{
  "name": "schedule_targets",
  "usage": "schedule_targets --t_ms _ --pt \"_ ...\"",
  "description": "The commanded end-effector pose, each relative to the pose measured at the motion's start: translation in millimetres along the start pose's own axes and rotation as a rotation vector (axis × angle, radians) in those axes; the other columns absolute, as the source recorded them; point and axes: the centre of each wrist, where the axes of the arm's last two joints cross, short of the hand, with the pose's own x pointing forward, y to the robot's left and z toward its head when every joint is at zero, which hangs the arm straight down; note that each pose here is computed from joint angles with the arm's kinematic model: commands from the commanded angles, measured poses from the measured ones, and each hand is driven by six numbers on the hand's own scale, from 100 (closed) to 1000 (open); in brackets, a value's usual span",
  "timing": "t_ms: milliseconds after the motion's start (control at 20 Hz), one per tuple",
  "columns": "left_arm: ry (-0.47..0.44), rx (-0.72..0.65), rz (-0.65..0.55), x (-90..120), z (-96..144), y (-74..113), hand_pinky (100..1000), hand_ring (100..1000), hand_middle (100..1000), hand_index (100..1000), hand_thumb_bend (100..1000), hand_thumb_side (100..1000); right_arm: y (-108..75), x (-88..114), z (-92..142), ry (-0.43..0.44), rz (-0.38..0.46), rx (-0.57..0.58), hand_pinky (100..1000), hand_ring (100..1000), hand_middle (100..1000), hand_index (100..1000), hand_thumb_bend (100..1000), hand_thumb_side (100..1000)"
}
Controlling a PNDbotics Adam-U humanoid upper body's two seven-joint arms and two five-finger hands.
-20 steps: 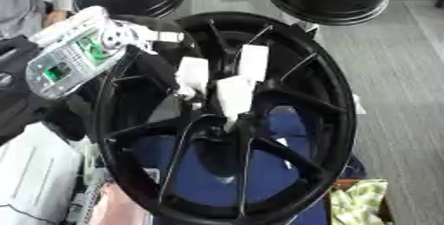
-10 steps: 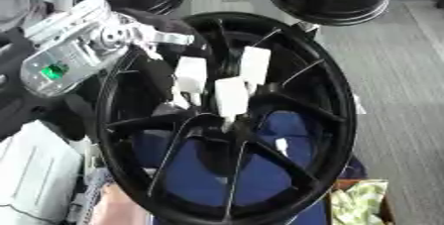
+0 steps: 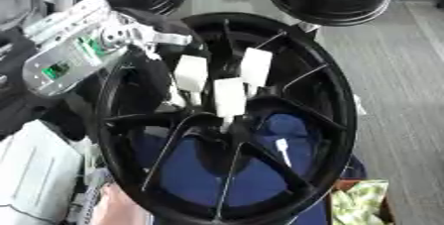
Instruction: Pull the pin out of the wheel hub.
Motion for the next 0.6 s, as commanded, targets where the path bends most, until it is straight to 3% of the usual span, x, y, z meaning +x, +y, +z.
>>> schedule_targets --t_ms 50,200,300,450,600 --pt "0.068 -0.016 0.057 -4 9 10.5 752 780 764 863 384 296 -5.6 4 -3 -0.017 0.01 -0.011 892 737 774 832 100 525" --pt "0.06 0.025 0.078 -1 12 12.9 711 740 710 813 234 292 -4.7 2 -3 -0.009 0.012 -0.011 892 737 774 832 100 525" --pt "0.05 0.058 0.102 0 14 13.6 652 678 610 732 107 264 -4.4 2 -3 -0.004 0.013 -0.014 892 737 774 833 100 525" --pt "0.011 0.113 0.143 3 19 15.0 622 628 544 640 100 247 -4.8 0 -3 0.006 0.017 -0.027 892 736 774 832 100 524" --pt "-0.006 0.143 0.164 4 22 14.0 606 585 489 556 100 176 -5.0 -1 -3 0.017 0.017 -0.043 892 736 774 831 100 524"
